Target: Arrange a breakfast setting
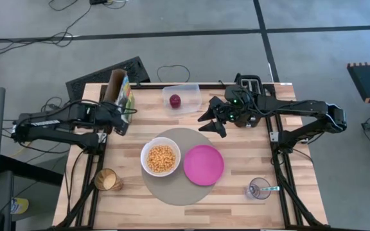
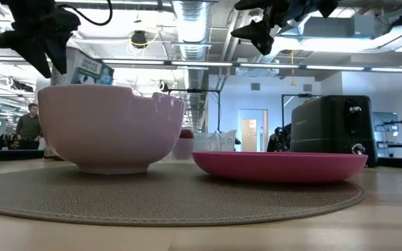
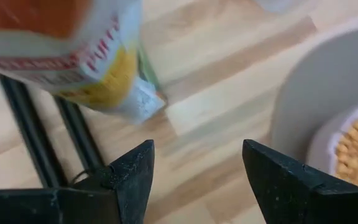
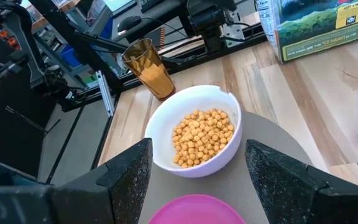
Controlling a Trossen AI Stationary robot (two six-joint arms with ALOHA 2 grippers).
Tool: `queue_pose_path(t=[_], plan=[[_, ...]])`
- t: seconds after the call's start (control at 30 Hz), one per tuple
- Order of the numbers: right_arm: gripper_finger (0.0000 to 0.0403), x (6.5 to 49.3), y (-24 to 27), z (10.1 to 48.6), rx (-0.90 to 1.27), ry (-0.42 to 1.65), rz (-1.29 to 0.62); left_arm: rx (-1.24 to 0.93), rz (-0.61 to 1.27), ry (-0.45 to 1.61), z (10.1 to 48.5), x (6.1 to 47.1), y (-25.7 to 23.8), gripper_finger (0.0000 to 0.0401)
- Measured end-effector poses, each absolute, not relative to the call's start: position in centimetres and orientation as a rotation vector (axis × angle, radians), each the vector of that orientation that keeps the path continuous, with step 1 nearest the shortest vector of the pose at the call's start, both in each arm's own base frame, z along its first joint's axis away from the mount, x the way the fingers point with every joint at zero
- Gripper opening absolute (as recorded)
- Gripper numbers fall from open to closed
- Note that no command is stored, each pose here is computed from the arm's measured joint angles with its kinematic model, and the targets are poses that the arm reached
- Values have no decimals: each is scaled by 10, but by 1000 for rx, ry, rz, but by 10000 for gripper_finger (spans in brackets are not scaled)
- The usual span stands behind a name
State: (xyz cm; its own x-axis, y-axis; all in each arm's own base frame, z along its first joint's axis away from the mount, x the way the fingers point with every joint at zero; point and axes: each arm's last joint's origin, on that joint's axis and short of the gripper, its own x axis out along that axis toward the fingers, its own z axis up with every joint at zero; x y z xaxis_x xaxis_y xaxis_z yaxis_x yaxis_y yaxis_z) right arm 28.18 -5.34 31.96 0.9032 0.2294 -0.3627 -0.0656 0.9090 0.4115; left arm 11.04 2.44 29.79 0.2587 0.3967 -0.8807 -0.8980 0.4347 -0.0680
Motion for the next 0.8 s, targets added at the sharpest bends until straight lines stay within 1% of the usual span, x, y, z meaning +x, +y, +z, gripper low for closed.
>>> queue_pose_path(t=[0.13, 0.3, 0.47, 0.6, 0.73, 0.8], plan=[[286, 282, -53, 320, 403, 418, 157, -668, 884, 898, 308, 114, 24, 229], [286, 282, -54, 320, 403, 418, 156, -667, 747, 787, 328, 123, 22, 229], [286, 282, -54, 320, 403, 417, 156, -644, 556, 662, 344, 136, 16, 229], [286, 282, -54, 320, 419, 416, 154, -621, 365, 537, 357, 149, 6, 229], [286, 285, -54, 324, 411, 360, 151, -578, 205, 448, 368, 156, -7, 228], [286, 290, -55, 326, 443, 324, 116, -539, 146, 419, 372, 155, -13, 228]])
